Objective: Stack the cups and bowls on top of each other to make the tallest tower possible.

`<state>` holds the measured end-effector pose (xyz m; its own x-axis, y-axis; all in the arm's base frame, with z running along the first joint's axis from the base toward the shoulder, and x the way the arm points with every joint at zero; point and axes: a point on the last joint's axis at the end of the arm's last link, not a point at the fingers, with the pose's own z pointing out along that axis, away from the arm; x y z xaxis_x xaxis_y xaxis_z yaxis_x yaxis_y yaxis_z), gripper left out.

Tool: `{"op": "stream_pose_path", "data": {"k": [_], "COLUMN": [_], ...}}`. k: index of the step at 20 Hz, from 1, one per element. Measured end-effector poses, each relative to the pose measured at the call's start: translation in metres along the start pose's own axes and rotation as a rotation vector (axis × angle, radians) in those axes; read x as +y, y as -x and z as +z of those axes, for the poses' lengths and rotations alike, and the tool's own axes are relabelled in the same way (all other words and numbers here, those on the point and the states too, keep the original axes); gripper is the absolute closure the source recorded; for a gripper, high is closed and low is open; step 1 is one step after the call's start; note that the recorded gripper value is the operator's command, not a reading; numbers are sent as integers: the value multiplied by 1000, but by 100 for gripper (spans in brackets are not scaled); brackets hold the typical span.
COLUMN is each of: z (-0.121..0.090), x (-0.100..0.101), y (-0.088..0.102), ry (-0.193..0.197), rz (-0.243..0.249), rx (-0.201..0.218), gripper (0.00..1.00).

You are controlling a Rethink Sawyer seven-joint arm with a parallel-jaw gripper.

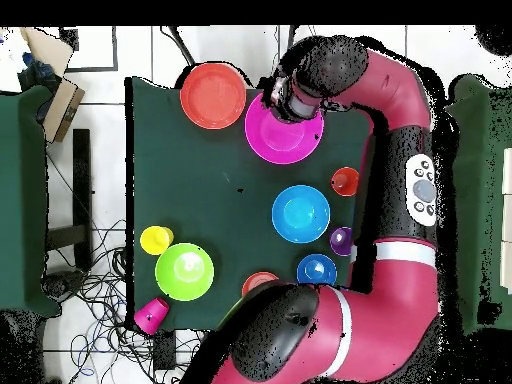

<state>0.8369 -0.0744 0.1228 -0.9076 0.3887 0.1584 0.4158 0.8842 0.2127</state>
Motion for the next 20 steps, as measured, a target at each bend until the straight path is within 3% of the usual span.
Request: {"op": "stream_pose_path", "data": {"k": [6,11,18,20], "z": [8,9,11,7], "x": [8,15,32,41], "y": [-4,-7,-17,-20], "ry": [-46,-61,-79,-106], "rz": [-32,-47,-70,-87], "rx": [-7,-5,28,43], "gripper": [0,0,0,0]}}
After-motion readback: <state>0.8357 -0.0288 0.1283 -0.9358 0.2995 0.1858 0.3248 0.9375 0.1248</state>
